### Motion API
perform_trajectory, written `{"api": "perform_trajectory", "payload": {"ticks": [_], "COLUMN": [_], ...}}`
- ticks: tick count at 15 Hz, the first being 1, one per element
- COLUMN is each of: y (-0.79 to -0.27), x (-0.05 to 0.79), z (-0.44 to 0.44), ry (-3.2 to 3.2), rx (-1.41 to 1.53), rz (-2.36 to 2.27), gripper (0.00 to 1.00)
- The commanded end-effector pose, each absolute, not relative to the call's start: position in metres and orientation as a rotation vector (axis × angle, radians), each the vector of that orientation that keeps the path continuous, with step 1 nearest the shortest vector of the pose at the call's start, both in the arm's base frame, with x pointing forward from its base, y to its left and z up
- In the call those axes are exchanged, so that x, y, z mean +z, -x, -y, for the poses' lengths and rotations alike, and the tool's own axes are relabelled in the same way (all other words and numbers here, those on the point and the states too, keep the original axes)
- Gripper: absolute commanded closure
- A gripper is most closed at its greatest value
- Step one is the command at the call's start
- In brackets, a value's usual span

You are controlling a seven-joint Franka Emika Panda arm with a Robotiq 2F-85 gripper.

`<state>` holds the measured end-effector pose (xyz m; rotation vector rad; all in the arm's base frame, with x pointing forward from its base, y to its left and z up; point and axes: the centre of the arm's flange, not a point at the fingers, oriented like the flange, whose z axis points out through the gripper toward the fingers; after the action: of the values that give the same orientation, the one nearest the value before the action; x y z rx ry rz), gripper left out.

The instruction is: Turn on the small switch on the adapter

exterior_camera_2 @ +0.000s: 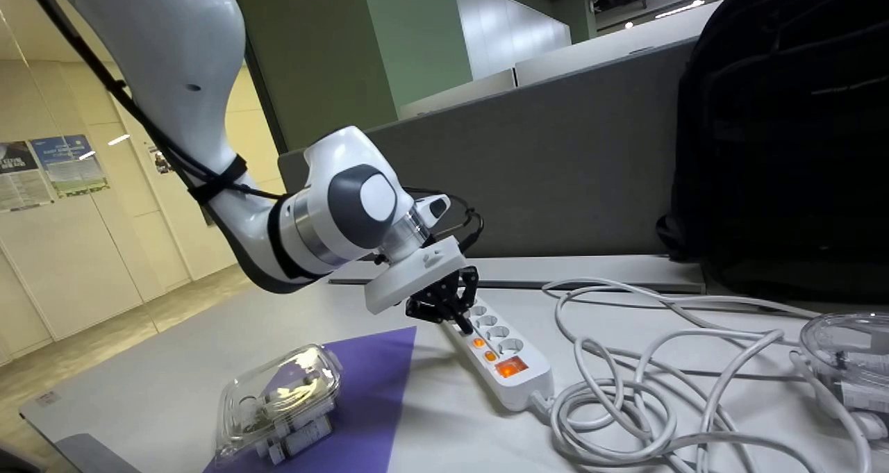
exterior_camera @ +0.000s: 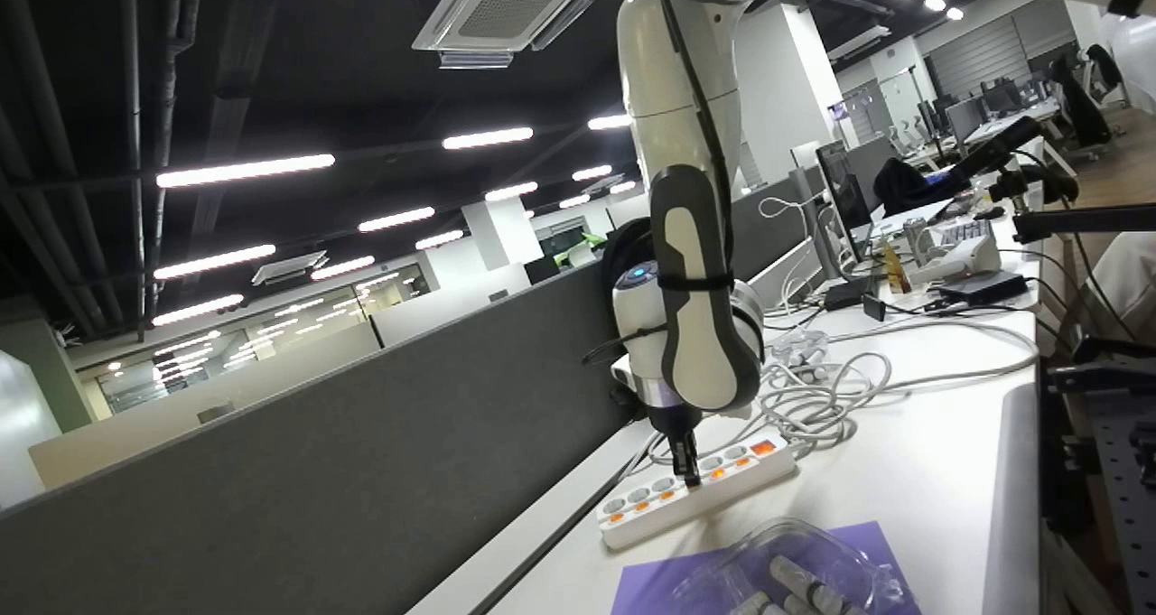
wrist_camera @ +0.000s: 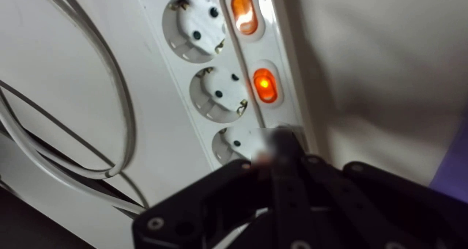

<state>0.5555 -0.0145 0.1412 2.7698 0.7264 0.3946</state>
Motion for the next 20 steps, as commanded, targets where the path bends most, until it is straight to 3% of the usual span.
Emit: {"api": "perform_trajectory", "payload": {"ticks": [1, 14, 20], "y": [-0.529, -0.527, -0.546], "x": [0.087, 0.08, 0.128], "z": [0.024, 0.001, 0.006], "ry": [-2.789, -2.621, -2.802], "rx": [0.174, 0.154, 0.113], "rz": [-0.695, -0.475, -0.68], "gripper": [1.0, 1.0, 1.0]}}
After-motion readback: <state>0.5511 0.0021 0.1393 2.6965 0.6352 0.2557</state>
